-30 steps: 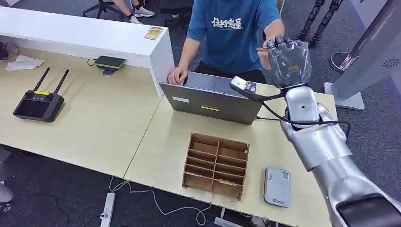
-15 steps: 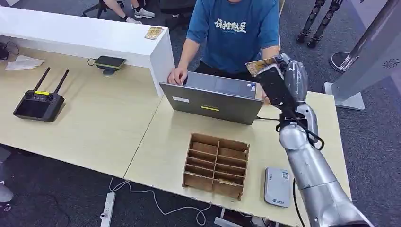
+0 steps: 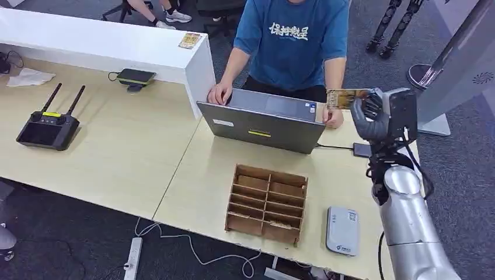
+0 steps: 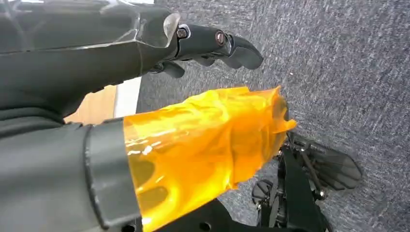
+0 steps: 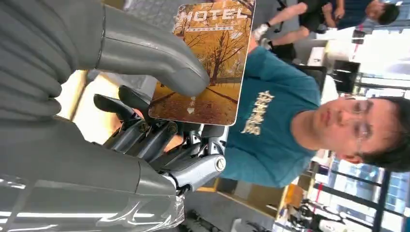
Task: Pass the card to the sensor for recognition and then transmit it.
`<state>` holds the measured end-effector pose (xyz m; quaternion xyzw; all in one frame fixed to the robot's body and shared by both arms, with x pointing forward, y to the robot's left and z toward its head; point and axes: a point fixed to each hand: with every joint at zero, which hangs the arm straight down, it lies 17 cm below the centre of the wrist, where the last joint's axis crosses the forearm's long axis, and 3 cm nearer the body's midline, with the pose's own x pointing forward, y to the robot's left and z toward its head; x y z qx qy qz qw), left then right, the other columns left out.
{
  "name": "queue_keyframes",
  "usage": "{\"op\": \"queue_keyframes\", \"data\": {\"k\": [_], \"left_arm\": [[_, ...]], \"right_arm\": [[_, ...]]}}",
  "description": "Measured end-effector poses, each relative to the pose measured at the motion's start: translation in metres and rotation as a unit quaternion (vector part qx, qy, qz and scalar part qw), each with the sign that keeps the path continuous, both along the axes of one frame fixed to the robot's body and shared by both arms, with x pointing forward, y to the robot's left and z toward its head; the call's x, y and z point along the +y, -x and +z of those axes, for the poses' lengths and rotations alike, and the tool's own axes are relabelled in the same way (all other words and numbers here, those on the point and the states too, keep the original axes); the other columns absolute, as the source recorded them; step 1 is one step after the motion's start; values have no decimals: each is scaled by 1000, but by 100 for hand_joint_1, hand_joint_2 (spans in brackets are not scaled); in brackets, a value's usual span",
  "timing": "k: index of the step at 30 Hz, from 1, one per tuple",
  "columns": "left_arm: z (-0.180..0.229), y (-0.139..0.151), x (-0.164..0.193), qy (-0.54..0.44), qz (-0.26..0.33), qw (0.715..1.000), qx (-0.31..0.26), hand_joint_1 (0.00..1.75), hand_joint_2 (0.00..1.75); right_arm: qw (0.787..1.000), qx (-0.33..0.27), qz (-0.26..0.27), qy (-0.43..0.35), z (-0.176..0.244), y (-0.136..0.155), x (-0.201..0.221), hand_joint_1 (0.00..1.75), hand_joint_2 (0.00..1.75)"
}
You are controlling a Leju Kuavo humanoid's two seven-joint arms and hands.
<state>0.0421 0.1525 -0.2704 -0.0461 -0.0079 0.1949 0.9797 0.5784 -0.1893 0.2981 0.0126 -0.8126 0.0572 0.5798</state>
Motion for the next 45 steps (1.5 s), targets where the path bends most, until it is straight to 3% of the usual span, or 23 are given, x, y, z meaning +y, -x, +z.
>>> {"op": "queue_keyframes", "data": {"k": [9, 22, 32, 45], "left_arm": [[1, -2, -4, 5, 36, 999, -3, 0, 0], [1, -1, -5, 5, 71, 997, -3, 0, 0], [1, -1, -5, 3, 86, 996, -4, 0, 0], [1, 0, -5, 2, 86, 996, -2, 0, 0]], "right_arm": [[997, 71, 10, 17, -70, 17, -50, 175, 175], [995, 98, -31, 1, -131, 85, -106, 175, 175], [992, 113, -59, -7, -160, 133, -117, 175, 175], [985, 153, -84, -9, -203, 168, -96, 175, 175]]}}
